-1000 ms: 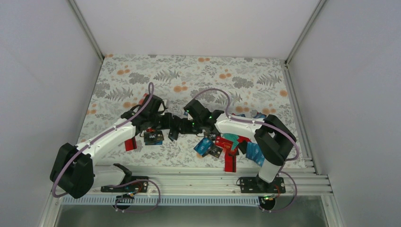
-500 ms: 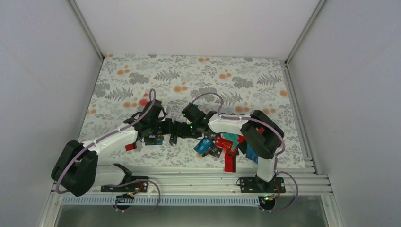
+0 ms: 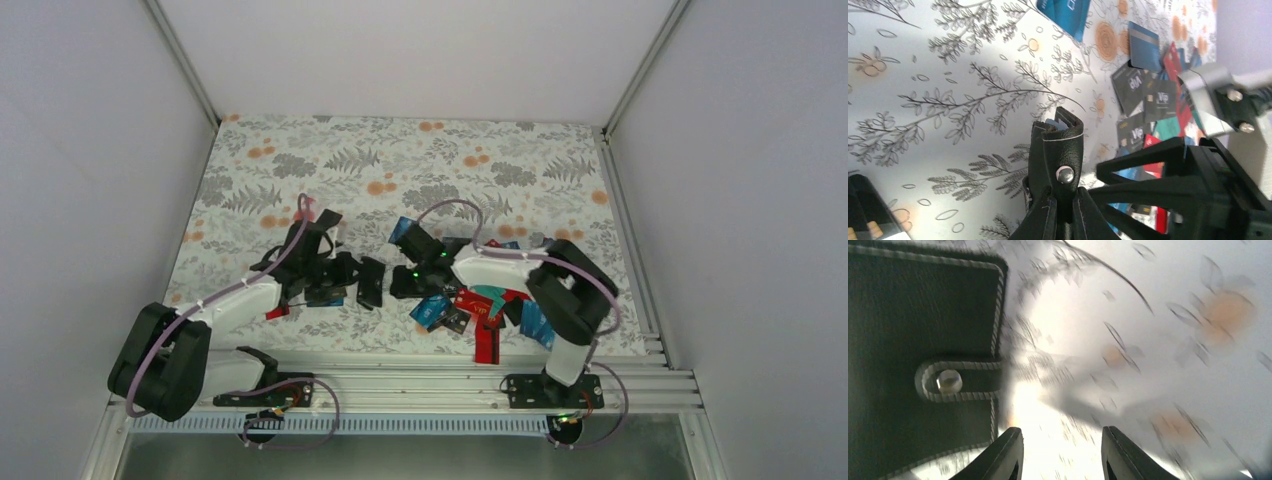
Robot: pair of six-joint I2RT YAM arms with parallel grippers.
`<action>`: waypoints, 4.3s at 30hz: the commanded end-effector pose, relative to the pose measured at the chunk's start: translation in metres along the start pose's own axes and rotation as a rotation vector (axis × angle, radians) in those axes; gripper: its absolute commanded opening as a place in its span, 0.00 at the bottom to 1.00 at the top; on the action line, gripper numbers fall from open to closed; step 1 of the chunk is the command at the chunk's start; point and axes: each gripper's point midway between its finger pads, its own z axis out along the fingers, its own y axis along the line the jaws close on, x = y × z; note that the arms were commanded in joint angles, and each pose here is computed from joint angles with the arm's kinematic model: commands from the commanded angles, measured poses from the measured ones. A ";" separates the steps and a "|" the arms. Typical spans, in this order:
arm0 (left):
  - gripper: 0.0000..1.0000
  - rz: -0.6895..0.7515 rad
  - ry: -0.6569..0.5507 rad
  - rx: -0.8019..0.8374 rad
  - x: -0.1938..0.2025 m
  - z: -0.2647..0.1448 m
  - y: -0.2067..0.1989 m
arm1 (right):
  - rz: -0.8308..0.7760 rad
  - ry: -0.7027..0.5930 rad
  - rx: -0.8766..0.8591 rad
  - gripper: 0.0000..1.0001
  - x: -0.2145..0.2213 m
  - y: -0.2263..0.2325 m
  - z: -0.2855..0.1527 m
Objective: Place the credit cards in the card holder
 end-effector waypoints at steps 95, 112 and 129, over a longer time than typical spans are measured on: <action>0.37 0.075 0.101 -0.506 0.032 0.054 0.081 | 0.016 -0.158 0.096 0.07 0.023 -0.058 -0.052; 0.66 0.456 0.115 -0.662 0.049 0.042 -0.018 | 0.019 -0.315 0.030 0.43 0.009 -0.060 -0.122; 0.76 0.533 0.168 -0.809 0.076 0.077 -0.006 | 0.049 -0.344 0.000 0.42 0.005 -0.070 -0.151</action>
